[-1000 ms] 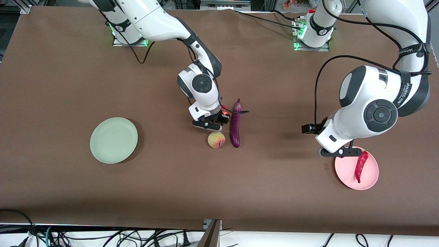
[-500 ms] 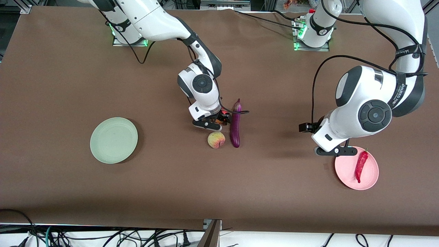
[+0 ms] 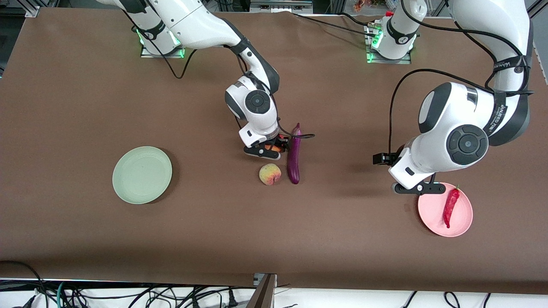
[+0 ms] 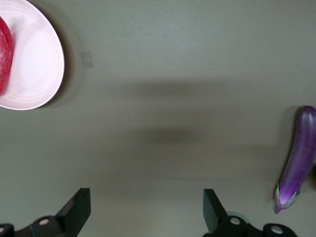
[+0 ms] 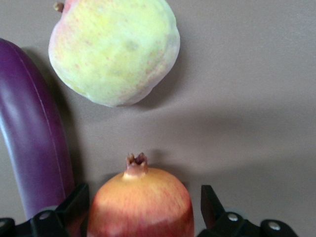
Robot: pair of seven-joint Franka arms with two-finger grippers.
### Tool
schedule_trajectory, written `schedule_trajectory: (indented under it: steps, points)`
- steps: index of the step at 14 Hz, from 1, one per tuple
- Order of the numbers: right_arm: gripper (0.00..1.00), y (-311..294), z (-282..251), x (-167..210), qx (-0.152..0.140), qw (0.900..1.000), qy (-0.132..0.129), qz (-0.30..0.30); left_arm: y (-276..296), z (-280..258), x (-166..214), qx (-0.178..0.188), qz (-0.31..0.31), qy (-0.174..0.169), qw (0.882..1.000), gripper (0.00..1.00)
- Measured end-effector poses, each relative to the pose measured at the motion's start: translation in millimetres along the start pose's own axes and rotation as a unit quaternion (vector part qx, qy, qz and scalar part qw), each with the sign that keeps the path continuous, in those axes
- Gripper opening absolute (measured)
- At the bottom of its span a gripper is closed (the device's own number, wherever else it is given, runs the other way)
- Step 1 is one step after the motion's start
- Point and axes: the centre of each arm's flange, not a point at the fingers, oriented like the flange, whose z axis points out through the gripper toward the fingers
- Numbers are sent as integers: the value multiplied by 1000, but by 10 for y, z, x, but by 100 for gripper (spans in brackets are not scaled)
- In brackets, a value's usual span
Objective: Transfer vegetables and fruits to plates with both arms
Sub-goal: 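Lift the pomegranate with the right gripper while the left gripper reaches the eggplant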
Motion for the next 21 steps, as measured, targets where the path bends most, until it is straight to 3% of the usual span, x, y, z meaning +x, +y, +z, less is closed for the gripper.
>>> schedule_trajectory:
  steps: [7, 8, 9, 10, 15, 17, 21]
  points:
    - [100, -50, 22, -122, -8, 1000, -6, -9, 0, 6, -1, 0, -1, -1, 1000, 100]
    - [97, -56, 23, -133, -8, 1000, -7, -10, 0, 7, -1, 0, -1, -1, 1000, 100]
    - [85, -58, 21, -137, -9, 1000, -7, -10, 0, 8, -1, 0, -1, -1, 1000, 100]
    - [81, -60, 9, -135, -9, 1000, -7, -10, 1, 10, -1, 0, -1, -1, 1000, 100]
    - [81, -38, -5, -90, -11, 1000, -4, -9, 379, 62, -99, 6, 24, -4, 1000, 100]
    - [81, 26, -190, 70, -28, 999, -3, -15, 712, 146, -165, 2, 40, -3, 999, 100]
    - [81, 554, -1115, 737, -72, 996, -21, -40, 1468, 518, -247, -18, 77, 9, 997, 100]
